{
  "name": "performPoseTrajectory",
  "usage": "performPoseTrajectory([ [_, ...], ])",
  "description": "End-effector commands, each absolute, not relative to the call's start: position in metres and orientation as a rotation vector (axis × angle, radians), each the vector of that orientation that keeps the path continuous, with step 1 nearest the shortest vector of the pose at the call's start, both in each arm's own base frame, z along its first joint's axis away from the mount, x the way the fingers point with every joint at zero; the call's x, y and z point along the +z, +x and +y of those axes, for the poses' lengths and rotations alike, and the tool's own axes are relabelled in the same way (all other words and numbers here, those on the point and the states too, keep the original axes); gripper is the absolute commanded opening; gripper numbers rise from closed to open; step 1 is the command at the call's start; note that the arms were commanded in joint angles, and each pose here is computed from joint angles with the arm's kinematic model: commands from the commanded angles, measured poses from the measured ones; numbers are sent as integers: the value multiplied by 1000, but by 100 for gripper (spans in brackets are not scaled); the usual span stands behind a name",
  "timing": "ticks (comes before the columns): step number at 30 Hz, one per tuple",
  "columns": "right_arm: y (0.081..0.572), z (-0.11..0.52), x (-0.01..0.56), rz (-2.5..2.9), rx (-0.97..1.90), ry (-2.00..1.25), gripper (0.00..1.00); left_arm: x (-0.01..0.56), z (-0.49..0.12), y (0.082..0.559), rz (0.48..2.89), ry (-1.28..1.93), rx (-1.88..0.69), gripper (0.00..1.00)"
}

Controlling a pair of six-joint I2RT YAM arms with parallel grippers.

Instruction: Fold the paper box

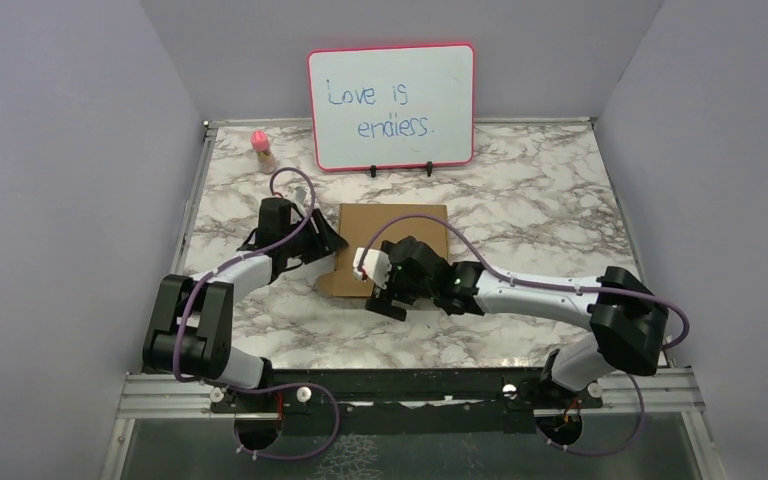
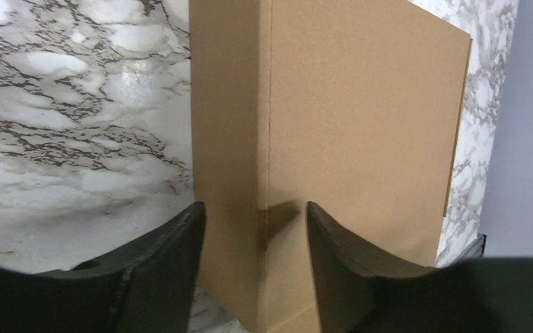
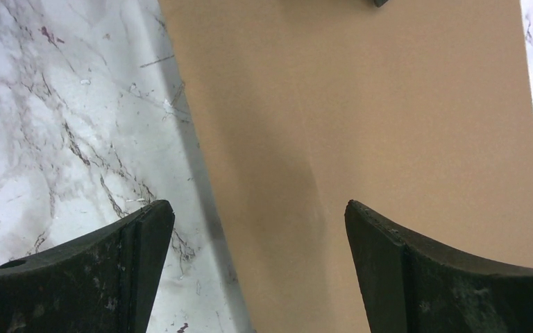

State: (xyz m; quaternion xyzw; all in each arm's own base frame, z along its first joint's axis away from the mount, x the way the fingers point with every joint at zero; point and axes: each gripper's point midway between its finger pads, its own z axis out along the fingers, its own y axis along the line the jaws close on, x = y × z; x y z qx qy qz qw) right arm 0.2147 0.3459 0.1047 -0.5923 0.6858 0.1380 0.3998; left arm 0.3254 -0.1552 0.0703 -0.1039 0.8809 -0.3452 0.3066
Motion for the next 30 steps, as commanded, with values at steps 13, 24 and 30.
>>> performPoseTrajectory([
  [13,220,350,80,1665,108,-1589,97,92,-170,328,2287,-207,-1033,21],
  [24,233,342,68,1633,-48,-1593,89,90,-175,329,2305,-191,-1079,13],
  [30,237,337,58,1617,-137,-1597,75,96,-179,332,2295,-180,-1103,13],
])
